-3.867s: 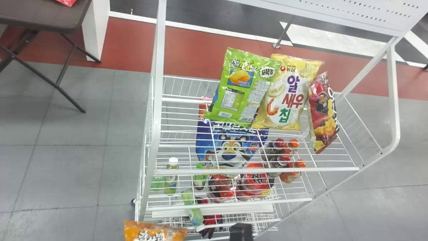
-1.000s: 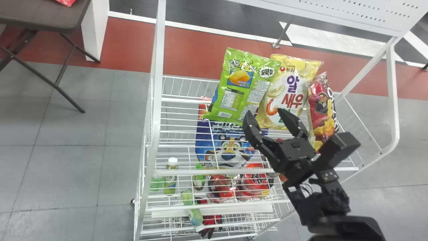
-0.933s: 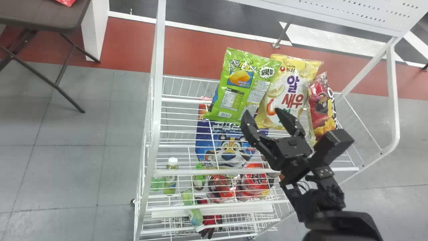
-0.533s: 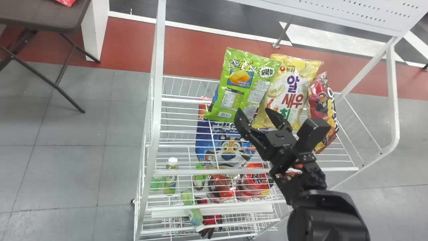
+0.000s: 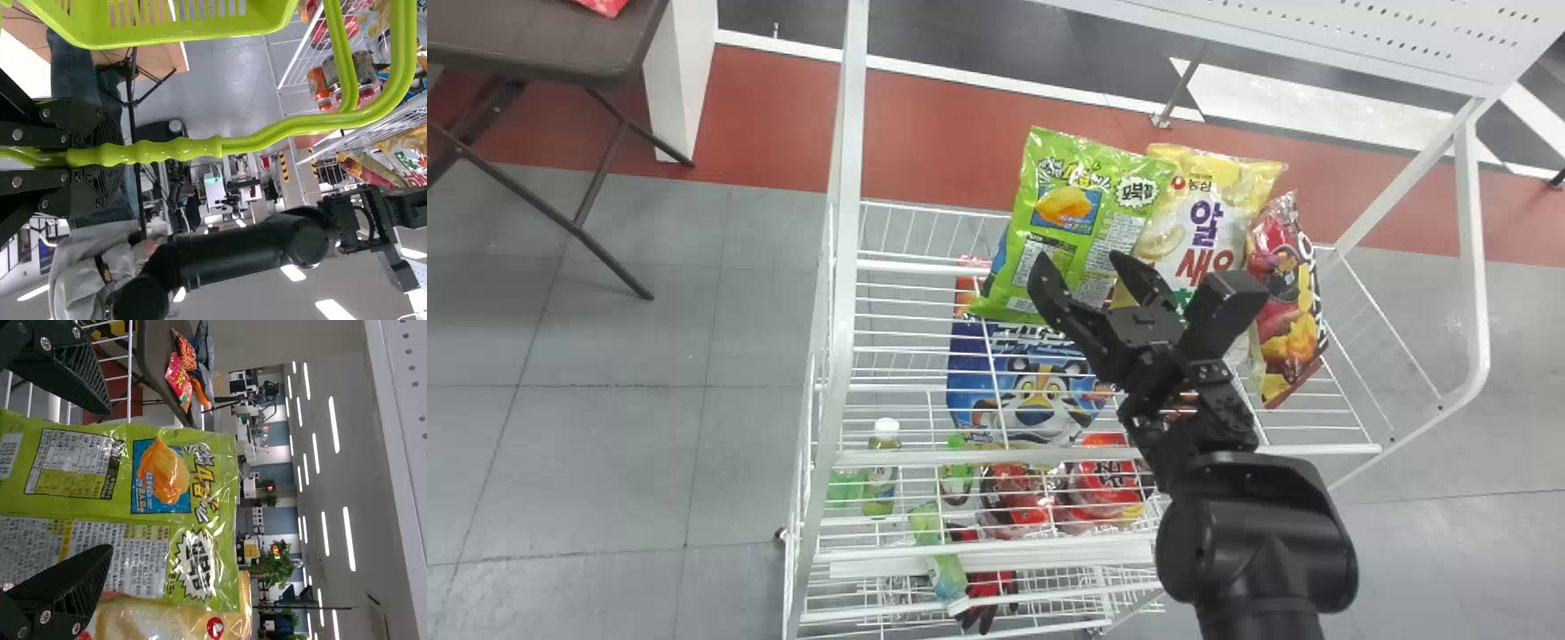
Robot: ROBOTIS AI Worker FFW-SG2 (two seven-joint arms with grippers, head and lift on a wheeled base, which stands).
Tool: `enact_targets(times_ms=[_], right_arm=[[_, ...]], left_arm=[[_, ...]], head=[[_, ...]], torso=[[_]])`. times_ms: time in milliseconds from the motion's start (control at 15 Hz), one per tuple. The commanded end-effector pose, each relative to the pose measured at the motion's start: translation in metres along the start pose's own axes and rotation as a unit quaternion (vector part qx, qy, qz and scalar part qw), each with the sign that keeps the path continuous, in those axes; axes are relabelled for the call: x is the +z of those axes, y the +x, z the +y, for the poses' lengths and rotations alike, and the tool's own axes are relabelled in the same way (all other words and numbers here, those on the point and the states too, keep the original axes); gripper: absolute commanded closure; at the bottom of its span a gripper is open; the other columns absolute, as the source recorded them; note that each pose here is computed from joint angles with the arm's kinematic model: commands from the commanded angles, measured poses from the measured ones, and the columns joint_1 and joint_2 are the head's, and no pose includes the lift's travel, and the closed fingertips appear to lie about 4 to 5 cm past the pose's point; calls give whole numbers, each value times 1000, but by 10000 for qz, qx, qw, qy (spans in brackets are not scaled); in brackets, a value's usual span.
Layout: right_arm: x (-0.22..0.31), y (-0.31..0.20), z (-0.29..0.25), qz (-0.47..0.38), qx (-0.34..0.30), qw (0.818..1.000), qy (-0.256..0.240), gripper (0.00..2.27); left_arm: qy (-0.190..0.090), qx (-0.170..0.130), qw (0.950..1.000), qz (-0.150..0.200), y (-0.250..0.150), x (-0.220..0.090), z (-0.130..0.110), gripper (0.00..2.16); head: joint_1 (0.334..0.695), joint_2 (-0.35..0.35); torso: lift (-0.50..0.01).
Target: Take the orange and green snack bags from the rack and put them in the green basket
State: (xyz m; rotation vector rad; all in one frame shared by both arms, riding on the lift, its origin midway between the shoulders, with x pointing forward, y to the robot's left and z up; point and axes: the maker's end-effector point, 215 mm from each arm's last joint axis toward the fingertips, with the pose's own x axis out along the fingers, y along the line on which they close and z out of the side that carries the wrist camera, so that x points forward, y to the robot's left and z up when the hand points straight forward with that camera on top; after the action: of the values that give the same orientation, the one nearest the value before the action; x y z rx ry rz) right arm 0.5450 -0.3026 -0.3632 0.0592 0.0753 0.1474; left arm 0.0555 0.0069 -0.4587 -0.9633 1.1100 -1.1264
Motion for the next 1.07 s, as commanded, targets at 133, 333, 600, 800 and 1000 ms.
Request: enact_targets(times_ms=[133, 333, 600, 800, 1000], right_arm=[[-6, 15, -8, 83, -216, 9995, -215, 87], [-15, 24, -13, 206, -293, 9990, -273, 113], [-23, 34, -6, 394, -221, 9984, -351, 849], [-30, 36, 2, 539, -146, 9976, -408, 2138], [-27, 31, 3, 449, -98, 9981, -406, 2246]], left_arm=[[6, -7, 10000, -9, 0, 0, 0, 2148], [-2, -4, 10000, -8, 0, 0, 1, 2148], [-10, -10, 10000, -14, 1, 1, 2, 2148], [-26, 1, 10000, -37, -1, 2, 4, 2148], [-27, 0, 10000, -47, 0, 3, 4, 2148]], head=[[695, -350], [695, -350], [695, -350], [695, -350], [695, -350]], torso=[[0], [0], [0], [0], [0]])
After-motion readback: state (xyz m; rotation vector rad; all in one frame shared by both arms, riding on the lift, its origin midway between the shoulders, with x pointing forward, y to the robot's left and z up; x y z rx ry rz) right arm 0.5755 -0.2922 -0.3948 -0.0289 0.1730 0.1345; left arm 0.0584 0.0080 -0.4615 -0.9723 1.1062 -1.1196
